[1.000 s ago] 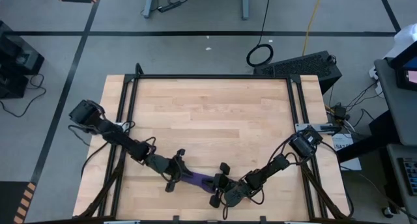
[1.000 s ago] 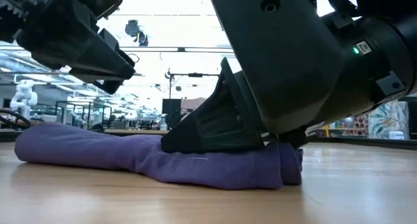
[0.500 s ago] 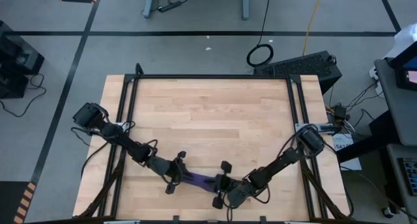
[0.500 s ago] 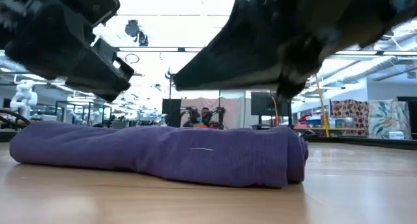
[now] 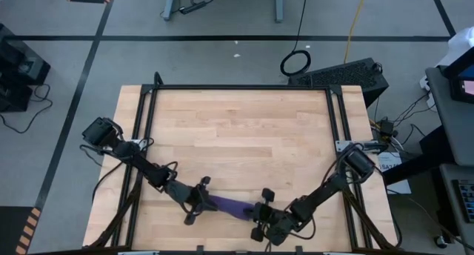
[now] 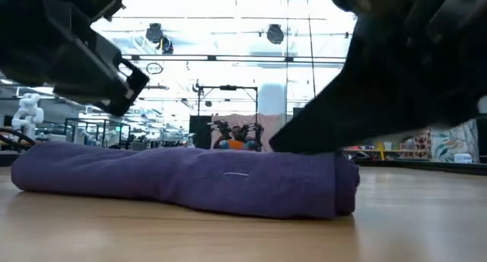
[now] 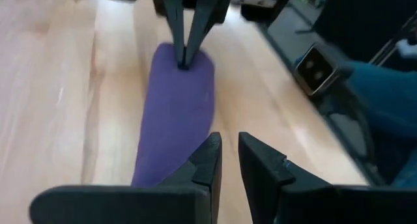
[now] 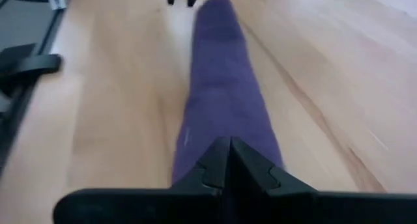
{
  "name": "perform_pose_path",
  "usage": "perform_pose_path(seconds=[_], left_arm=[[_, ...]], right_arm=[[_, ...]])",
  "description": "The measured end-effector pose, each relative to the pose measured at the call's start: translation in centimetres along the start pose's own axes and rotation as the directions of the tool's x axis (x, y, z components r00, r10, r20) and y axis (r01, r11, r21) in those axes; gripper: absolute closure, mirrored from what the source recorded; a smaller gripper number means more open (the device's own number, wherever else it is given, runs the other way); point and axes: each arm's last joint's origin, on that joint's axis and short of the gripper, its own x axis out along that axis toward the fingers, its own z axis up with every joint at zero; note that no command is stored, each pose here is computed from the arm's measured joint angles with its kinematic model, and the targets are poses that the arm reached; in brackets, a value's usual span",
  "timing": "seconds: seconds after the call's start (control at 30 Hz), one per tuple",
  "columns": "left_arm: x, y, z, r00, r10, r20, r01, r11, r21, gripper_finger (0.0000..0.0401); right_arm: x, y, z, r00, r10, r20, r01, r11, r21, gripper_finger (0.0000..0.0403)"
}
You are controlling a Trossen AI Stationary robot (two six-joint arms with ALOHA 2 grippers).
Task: Roll towel
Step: Roll the purple towel, then return to Home Position
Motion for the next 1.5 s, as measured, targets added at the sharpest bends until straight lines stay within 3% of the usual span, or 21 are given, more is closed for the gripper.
perform_pose_path(seconds=[0.17,0.27,0.6,0.73,0.87,1.07,1.5], left_arm=[[-0.1,0.3,-0.8,0.996,0.033,-0.08,-0.034,0.999,-0.015,0.0343],[-0.1,0.2,-0.5,0.999,0.023,-0.048,-0.024,1.0,-0.013,0.0343],[-1.5,1.2,3.1,0.989,0.028,0.142,-0.044,0.993,0.113,0.0343],[-3.0,1.5,4.9,0.979,0.031,0.203,-0.078,0.97,0.23,0.0351],[-4.7,2.2,6.2,0.974,0.062,0.216,-0.114,0.964,0.241,0.0378],[-6.5,3.1,6.9,0.967,0.145,0.208,-0.194,0.951,0.239,0.0393],[-7.2,6.5,6.1,0.932,0.291,0.216,-0.338,0.914,0.226,0.0399]], right_arm=[[0.6,-0.4,-1.3,1.0,-0.029,-0.008,0.029,0.999,0.028,0.0393],[0.4,-0.3,-0.8,1.0,-0.021,0.004,0.02,0.999,0.025,0.0393],[-4.2,-0.5,6.2,0.997,0.016,0.082,-0.003,0.987,-0.158,0.0393],[-7.0,-1.6,8.7,0.997,0.013,0.075,0.006,0.967,-0.253,0.0393],[-9.8,-3.6,10.0,0.998,0.025,0.06,-0.007,0.957,-0.291,0.0393],[-12.5,-8.0,9.0,0.998,0.029,0.056,-0.009,0.941,-0.337,0.0393],[-14.4,-17.7,4.9,0.988,0.095,0.119,-0.058,0.958,-0.279,0.0393]])
